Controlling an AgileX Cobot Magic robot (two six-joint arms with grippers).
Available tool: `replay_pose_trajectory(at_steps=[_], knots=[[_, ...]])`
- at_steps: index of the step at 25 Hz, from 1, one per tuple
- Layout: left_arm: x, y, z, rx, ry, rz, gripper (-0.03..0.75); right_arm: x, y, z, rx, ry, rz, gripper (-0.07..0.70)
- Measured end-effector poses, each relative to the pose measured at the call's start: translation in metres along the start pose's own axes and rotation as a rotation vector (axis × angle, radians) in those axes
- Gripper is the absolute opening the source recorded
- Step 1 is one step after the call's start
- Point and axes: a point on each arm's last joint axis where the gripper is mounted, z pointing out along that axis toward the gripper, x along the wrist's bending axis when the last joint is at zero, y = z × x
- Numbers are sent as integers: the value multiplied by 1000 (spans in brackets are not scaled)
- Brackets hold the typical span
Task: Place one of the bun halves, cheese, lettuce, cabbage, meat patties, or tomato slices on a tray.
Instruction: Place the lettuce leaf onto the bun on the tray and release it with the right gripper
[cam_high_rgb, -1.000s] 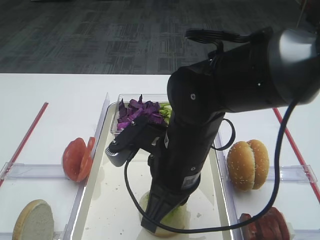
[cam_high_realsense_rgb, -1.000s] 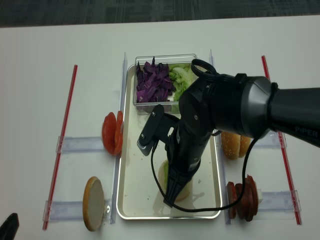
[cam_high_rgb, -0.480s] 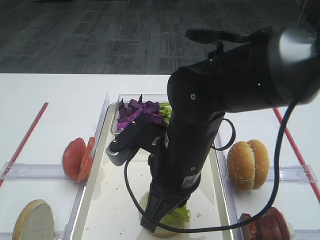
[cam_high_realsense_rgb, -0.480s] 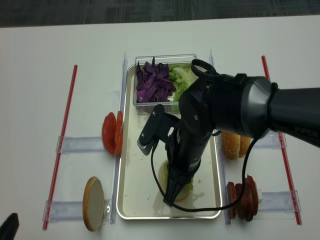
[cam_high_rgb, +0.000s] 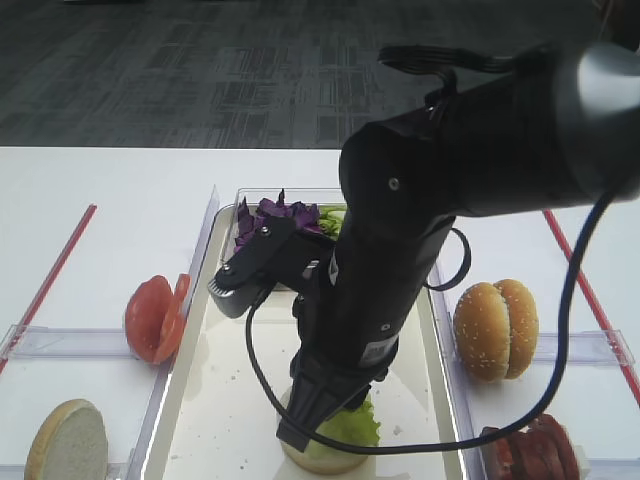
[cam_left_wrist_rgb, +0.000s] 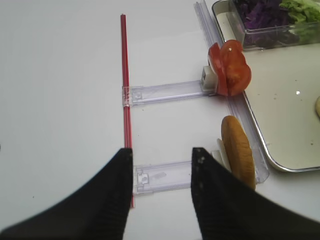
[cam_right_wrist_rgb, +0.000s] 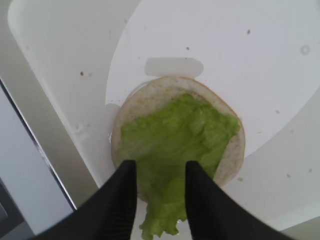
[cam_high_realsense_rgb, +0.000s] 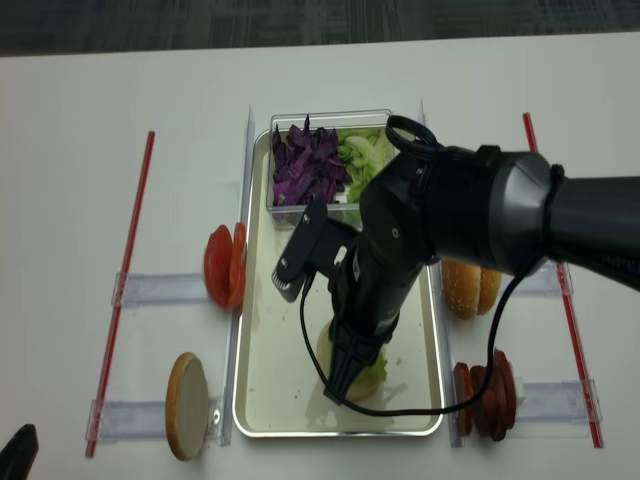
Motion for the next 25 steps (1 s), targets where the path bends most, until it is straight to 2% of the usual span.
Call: replay_pose_trajectory(at_steps=[5, 17, 19, 25], knots=[[0, 0, 0, 0, 0, 0, 271, 1, 2, -13, -46, -20, -4, 315], [0, 0, 0, 0, 0, 0, 271, -7, 3, -43, -164, -84, -5, 318], [0, 0, 0, 0, 0, 0, 271, -15, 5, -49, -189, -100, 22, 318], [0, 0, 0, 0, 0, 0, 271, -56, 1, -62, -267, -170, 154, 318]])
